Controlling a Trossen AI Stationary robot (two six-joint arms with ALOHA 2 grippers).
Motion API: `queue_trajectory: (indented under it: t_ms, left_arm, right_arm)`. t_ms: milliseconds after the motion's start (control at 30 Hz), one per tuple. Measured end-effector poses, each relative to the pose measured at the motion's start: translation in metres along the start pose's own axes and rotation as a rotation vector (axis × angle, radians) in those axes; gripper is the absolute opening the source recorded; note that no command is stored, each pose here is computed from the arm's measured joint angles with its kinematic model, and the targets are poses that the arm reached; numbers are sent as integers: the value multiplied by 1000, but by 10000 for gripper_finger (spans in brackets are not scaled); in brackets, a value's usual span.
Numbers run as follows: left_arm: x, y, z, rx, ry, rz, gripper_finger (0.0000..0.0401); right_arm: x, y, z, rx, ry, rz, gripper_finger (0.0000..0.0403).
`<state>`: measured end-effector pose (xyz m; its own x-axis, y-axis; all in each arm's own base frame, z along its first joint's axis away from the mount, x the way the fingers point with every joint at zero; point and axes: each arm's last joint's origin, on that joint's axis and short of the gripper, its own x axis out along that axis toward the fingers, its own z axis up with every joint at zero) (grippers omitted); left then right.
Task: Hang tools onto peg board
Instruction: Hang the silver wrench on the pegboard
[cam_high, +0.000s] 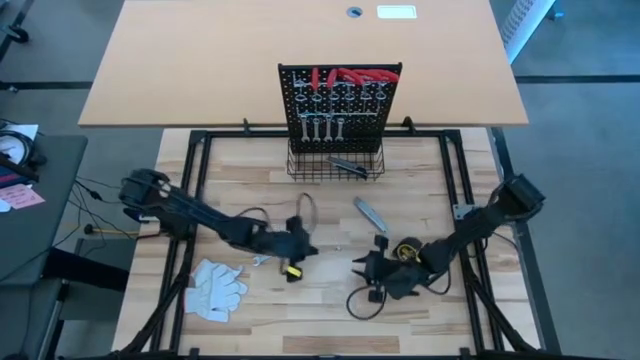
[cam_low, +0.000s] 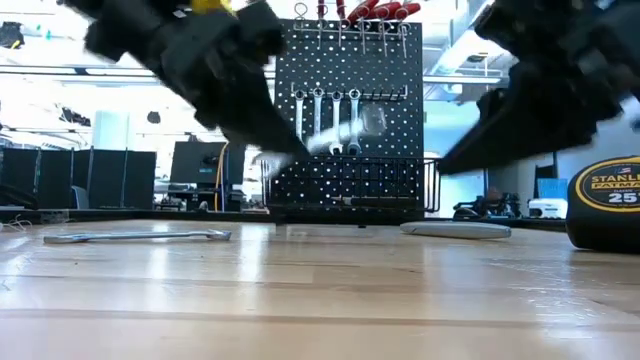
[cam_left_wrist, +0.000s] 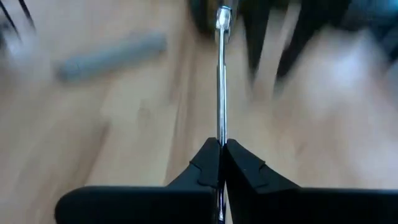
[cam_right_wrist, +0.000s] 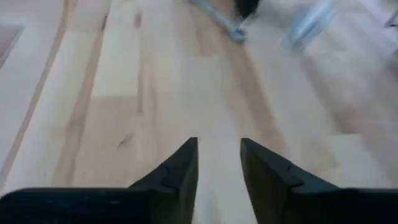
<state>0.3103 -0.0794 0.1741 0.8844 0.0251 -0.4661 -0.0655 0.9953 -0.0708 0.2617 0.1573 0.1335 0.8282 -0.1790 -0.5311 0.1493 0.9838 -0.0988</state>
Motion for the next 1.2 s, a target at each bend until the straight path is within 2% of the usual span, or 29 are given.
queue_trajectory:
  t_ms: [133,300,467,600,800,967,1200]
  left_arm:
    - [-29,8,-8,-93,-362,-93,1]
    - [-47,10,-23,-68,-563,-153,0]
    - [-51,4,-26,-13,-585,-151,0]
    - [-53,-3,-20,14,-623,-140,1]
    - [-55,-10,-13,40,-662,-121,2]
    - [-55,-12,-10,45,-672,-117,2]
    - [-55,-12,-10,44,-673,-117,3]
  right_arm:
    - [21,9,-9,-8,-76,-7,152]
    - [38,1,14,37,-292,15,161]
    - [36,-18,47,108,-517,-3,181]
    - [39,-32,63,141,-646,88,199]
    - [43,-35,82,117,-703,101,200]
    - [40,-29,101,67,-758,84,176]
    - [43,-26,113,39,-736,74,131]
